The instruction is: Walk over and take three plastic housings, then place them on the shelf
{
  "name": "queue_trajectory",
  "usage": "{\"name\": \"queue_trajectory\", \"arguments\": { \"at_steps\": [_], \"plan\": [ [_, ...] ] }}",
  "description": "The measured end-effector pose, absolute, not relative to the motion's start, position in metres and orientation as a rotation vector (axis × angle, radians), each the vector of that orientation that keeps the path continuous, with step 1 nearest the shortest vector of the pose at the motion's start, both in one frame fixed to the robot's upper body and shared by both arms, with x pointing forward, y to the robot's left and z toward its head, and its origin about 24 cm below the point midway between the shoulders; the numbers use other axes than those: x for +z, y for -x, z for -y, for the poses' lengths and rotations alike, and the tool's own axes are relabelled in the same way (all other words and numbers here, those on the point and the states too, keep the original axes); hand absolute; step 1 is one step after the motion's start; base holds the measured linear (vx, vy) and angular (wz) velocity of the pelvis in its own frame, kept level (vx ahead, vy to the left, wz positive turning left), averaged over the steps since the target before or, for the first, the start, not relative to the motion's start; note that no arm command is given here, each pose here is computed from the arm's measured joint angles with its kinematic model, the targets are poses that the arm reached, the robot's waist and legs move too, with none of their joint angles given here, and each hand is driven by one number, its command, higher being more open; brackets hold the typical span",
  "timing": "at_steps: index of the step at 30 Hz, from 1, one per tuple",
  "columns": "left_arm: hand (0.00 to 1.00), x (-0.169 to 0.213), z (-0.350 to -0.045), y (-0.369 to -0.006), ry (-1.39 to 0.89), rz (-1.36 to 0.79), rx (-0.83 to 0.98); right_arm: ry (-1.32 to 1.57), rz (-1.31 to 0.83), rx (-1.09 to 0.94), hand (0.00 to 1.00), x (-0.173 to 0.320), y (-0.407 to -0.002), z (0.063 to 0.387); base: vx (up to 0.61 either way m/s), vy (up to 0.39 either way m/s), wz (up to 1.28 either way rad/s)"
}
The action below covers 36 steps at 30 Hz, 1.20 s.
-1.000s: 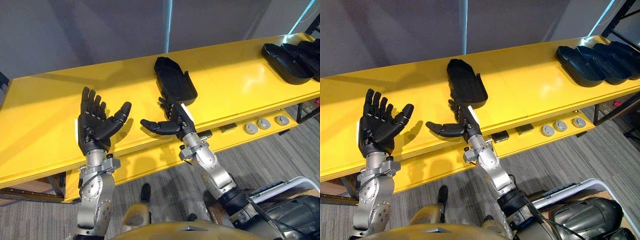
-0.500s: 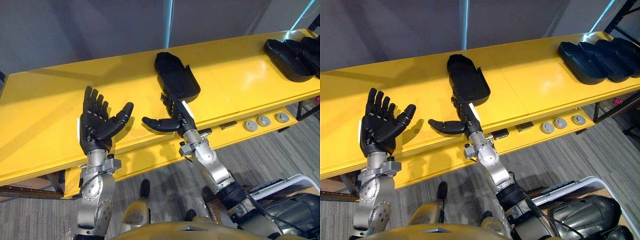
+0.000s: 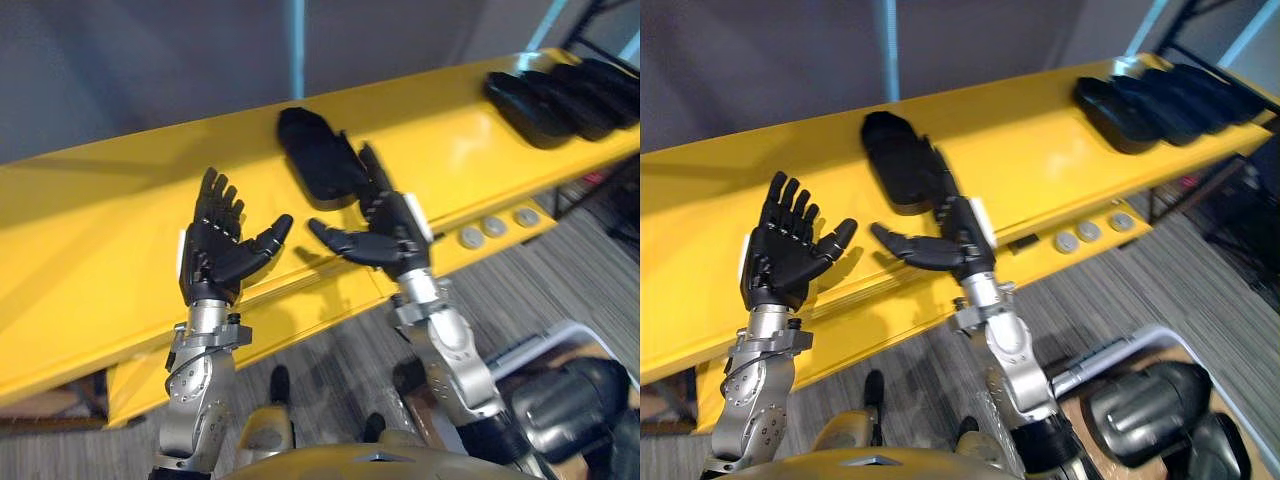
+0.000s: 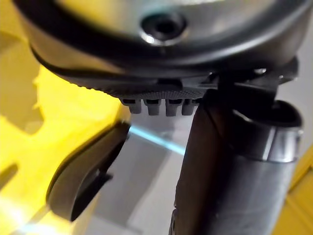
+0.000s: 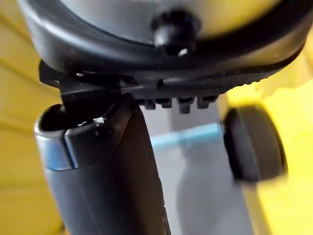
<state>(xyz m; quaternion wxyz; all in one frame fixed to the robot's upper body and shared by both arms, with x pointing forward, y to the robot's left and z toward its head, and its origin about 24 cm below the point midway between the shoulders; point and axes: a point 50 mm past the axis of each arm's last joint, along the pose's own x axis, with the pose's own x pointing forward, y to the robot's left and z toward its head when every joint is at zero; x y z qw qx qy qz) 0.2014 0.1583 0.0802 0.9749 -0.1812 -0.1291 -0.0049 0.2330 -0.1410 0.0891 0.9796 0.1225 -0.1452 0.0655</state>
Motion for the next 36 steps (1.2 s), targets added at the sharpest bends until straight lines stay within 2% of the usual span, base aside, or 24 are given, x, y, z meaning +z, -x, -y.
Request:
{"name": "queue_trajectory", "arguments": {
  "at_steps": [3,6,9,12,16,20,25,30,36],
  "plan": [
    [1.00,0.079,-0.145,-0.200,0.361,0.243,-0.093,-0.223,0.193,-0.098,1.00,0.063,-0.209,0.189,0.05,-0.014,-1.02],
    [1.00,0.078,-0.138,-0.199,0.333,0.235,-0.104,-0.163,0.080,-0.214,1.00,0.043,-0.179,0.217,0.08,-0.042,-0.88],
    [1.00,0.078,-0.136,-0.200,0.307,0.234,-0.083,-0.162,0.012,-0.244,1.00,0.032,-0.159,0.229,0.11,-0.101,-0.65],
    [1.00,0.078,-0.139,-0.200,0.310,0.227,-0.041,-0.150,0.027,-0.200,1.00,0.037,-0.160,0.228,0.05,-0.058,-0.91],
    [1.00,0.071,-0.158,-0.194,0.313,0.200,0.098,-0.127,0.088,-0.038,1.00,0.051,-0.179,0.211,-0.04,0.077,-0.99],
    [1.00,0.074,-0.163,-0.194,0.309,0.220,0.112,-0.182,0.026,-0.072,1.00,0.037,-0.174,0.199,-0.02,0.093,-0.30],
    [1.00,0.074,-0.163,-0.194,0.293,0.218,0.086,-0.230,-0.019,-0.090,1.00,0.019,-0.164,0.195,-0.09,0.096,-0.60],
    [1.00,0.077,-0.162,-0.198,0.261,0.235,0.010,-0.219,0.091,0.001,1.00,0.033,-0.207,0.189,-0.18,0.067,-0.63],
    [1.00,0.071,-0.157,-0.198,0.327,0.187,-0.061,-0.217,0.074,-0.025,1.00,0.027,-0.219,0.165,-0.04,-0.281,-0.18]
  ]
}}
